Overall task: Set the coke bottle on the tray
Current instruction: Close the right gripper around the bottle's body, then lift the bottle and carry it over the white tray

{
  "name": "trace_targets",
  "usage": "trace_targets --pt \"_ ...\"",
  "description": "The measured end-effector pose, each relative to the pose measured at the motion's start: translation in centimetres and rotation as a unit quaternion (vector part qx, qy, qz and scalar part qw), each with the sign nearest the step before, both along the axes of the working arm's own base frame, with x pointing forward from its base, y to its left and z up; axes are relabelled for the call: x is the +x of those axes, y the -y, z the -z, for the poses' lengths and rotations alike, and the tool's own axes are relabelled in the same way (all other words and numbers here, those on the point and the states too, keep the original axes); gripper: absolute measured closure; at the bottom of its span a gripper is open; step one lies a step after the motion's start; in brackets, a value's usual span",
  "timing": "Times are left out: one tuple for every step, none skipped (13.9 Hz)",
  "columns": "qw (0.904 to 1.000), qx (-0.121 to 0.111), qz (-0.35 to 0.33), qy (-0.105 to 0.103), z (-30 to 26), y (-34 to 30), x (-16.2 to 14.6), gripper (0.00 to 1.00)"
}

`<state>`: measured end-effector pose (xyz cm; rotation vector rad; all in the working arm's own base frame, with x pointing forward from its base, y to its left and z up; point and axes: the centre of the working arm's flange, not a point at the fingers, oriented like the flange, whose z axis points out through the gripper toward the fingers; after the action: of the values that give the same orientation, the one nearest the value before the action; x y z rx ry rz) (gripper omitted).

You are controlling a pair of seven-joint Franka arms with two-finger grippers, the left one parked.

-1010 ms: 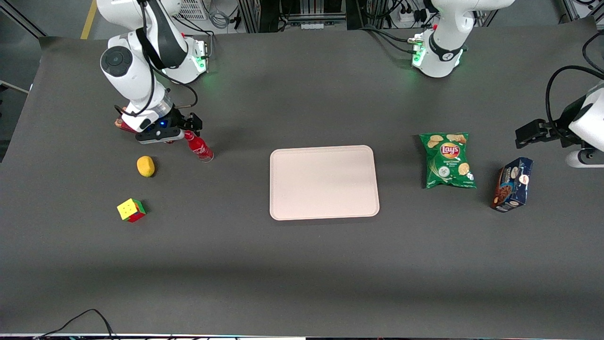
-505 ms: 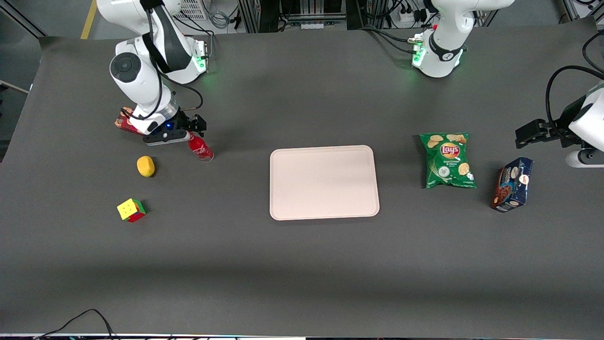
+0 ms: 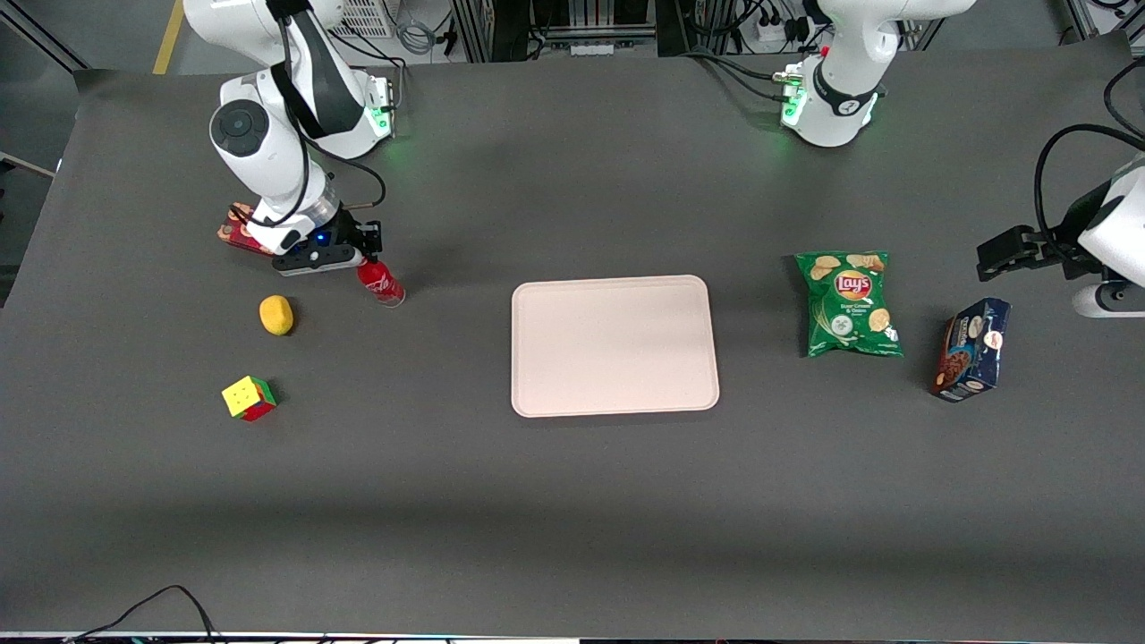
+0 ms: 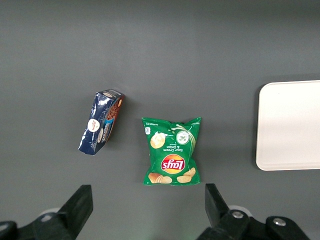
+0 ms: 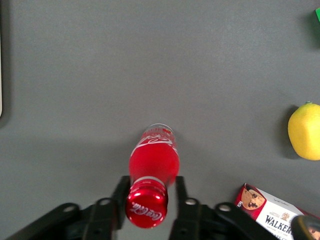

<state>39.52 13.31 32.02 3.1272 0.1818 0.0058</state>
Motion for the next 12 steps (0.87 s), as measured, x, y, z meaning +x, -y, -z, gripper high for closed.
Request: trace_targets --pt "1.0 0.0 0.0 0.0 0.0 0.0 0.0 0.68" --pt "1.0 0.0 0.0 0.0 0.0 0.0 0.0 0.68" --pt "1.0 0.0 0.0 0.0 0.0 0.0 0.0 0.68" --pt "1.0 0.0 0.0 0.0 -0.1 -0.1 0.0 0.68" --pt "1.0 0.0 0.0 -0.001 -0.3 -0.2 0.2 0.68" --pt "1.0 -0.001 0.0 -0.004 -0.8 -0.3 0.5 0.68" --pt "1.0 -0.002 0.0 -0.008 -1.8 -0.6 1.1 0.68" --pt "0.9999 -0.002 -0.001 -0.011 -3.4 -1.0 1.9 0.68" --pt "0.9999 -0.001 -0.001 -0.011 -5.5 -1.4 2.9 0.68" --pt "1.0 0.001 -0.002 -0.009 -7.8 -1.9 3.9 0.68" --pt "1.0 0.003 -0.001 -0.005 -10.0 -2.3 4.8 0.68" --pt "1.0 0.006 0.002 -0.002 -13.6 -3.0 6.2 0.68"
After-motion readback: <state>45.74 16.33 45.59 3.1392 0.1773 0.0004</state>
